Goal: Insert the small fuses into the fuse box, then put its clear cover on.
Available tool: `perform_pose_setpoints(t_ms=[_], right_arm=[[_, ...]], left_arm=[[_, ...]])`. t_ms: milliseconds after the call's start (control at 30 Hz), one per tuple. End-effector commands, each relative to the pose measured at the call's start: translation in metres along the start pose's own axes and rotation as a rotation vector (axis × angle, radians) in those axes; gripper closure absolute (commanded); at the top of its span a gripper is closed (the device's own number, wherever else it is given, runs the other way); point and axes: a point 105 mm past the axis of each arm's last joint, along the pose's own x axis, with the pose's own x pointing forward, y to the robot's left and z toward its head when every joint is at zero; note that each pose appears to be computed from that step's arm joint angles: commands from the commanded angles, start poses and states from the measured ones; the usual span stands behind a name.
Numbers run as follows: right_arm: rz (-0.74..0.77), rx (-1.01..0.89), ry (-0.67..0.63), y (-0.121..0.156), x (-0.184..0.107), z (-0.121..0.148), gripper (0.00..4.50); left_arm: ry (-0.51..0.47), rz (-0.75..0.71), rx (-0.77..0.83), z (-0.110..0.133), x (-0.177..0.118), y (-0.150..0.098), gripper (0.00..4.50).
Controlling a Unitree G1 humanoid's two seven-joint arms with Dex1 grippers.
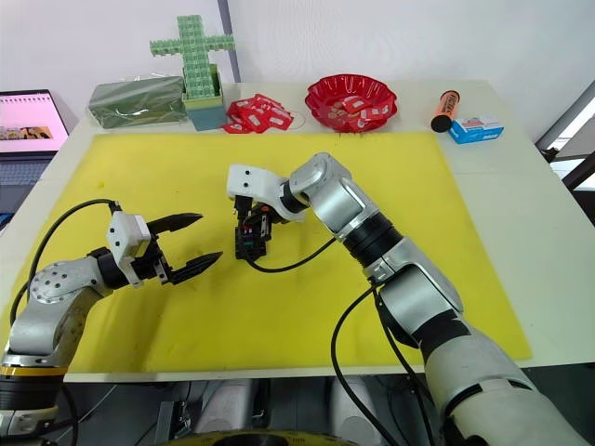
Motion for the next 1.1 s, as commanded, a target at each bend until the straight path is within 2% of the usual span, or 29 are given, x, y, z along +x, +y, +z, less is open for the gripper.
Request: perform_pose_setpoints(t_ms=[33, 300, 400, 500, 1100], right_arm=[[-0.003, -0.010, -0.015, -0.001, -0.006, 0.006, 4.48], [0.012, 0.015, -0.043, 0.000, -0.014, 0.016, 4.48], [0.008, 0.012, -0.052, -0.001, -0.016, 0.019, 3.85], [0.005, 0.001, -0.050, -0.001, -0.016, 0.020, 2.84], [-0.010, -0.125, 0.055, 0.001, -0.009, 0.004, 2.84]], left_arm=[[-0.019, -0.002, 0.061, 0.012, -0.001, 0.002, 0.00], [-0.017, -0.001, 0.064, 0.013, -0.001, 0.004, 0.00], [-0.016, -0.002, 0.064, 0.013, -0.001, 0.005, 0.00], [-0.015, -0.006, 0.063, 0.013, 0.000, 0.005, 0.00], [-0.029, -0.021, 0.068, 0.018, 0.004, 0.001, 0.00]])
